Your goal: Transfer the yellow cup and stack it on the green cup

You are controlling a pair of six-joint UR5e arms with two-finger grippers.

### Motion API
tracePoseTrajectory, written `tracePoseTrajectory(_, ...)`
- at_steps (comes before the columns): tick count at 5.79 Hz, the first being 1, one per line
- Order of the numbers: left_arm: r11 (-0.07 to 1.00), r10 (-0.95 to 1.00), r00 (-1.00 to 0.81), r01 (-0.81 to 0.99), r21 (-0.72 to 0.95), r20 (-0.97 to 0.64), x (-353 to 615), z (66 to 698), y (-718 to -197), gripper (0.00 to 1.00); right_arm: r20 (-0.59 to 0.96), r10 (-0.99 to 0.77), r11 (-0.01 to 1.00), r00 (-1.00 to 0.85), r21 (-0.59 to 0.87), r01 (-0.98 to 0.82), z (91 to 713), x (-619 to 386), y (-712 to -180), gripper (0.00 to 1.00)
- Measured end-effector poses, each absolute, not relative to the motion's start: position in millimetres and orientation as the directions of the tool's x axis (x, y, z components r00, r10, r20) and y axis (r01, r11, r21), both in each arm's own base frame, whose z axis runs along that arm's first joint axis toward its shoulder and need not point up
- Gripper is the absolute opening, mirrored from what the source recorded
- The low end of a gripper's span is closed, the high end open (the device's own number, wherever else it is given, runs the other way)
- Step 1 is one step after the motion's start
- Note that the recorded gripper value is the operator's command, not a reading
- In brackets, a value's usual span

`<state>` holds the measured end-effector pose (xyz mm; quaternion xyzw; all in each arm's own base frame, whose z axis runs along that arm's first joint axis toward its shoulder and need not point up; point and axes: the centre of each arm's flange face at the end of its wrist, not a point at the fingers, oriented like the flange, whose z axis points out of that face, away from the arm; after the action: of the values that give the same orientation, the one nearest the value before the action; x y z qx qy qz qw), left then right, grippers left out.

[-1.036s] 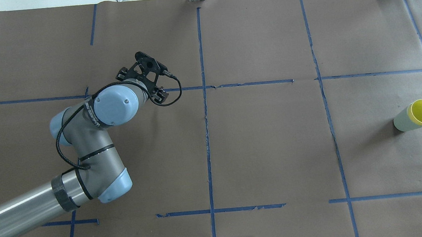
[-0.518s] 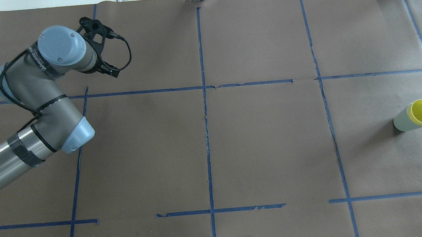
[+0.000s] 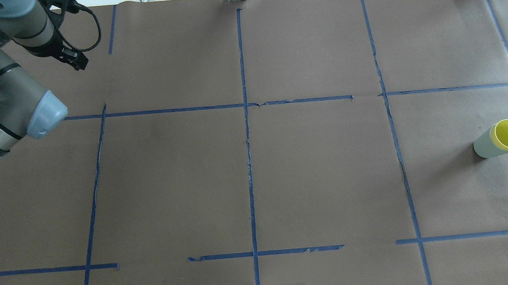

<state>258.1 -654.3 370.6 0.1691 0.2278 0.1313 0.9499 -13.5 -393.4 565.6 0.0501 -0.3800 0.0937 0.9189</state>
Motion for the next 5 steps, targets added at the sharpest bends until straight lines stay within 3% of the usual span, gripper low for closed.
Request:
tracePoseTrajectory(3, 0.920, 0.379, 0.752, -0.243, 0.308, -0.539, 106, 410, -638, 1.00, 0.725, -0.009, 0.993, 0.688, 0.088, -0.080, 624, 18, -398, 1.00)
tracePoseTrajectory(5, 0.968, 0.250, 0.699, -0.187, 0.166, -0.670, 28, 507, -588, 1.00, 0.743, -0.038, 0.992, 0.668, 0.108, -0.064, 631, 28, -398, 1.00)
